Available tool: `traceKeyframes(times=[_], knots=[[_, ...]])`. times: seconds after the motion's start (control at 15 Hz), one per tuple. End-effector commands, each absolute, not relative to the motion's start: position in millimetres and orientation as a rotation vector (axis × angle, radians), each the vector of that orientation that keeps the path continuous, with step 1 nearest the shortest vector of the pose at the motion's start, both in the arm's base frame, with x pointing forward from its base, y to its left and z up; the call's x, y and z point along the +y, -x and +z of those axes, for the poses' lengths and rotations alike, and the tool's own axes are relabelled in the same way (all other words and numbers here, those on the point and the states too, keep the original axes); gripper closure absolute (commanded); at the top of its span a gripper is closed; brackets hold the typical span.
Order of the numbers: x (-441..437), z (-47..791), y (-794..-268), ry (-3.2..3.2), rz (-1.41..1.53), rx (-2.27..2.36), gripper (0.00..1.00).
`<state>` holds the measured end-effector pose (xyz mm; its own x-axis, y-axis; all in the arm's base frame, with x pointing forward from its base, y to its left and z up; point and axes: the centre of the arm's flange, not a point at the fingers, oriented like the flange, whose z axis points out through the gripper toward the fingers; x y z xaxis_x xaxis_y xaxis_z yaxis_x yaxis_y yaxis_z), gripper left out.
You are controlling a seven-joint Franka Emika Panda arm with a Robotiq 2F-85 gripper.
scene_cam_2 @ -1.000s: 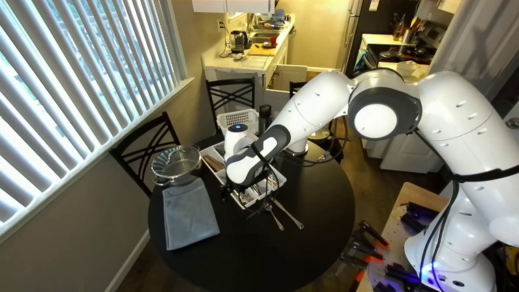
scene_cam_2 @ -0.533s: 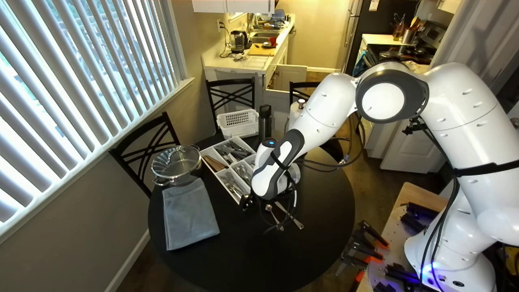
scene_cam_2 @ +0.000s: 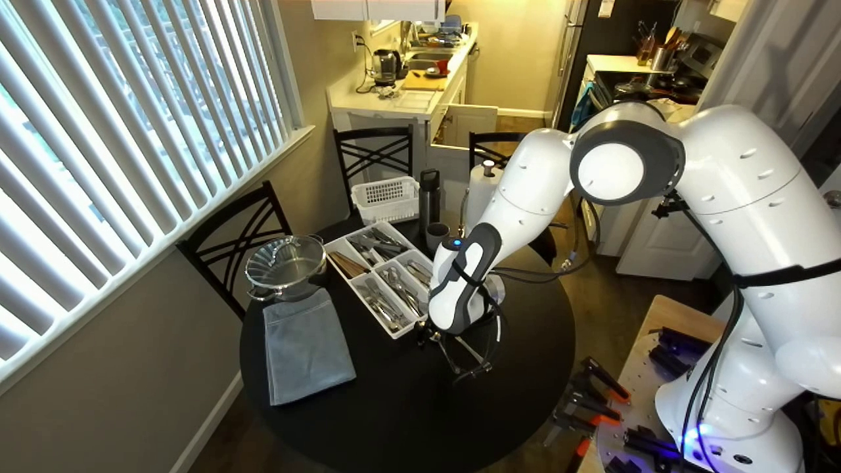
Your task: Put the kitchen utensils into the utensil organizer
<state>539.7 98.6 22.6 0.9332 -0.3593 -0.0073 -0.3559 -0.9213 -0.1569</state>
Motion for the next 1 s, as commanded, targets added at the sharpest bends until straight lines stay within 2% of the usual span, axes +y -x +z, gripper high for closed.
traceKeyframes(times=[0.0, 0.6, 0.67, 0.93], knots=[[105.8, -0.4, -555.3, 3.030, 0.051, 0.500, 0.00], [108.0, -32.0, -569.5, 3.117, 0.155, 0.505, 0.00], [106.8, -33.8, -568.6, 3.118, 0.153, 0.514, 0.22], [105.7, -34.0, -568.3, 3.107, 0.145, 0.539, 0.44]])
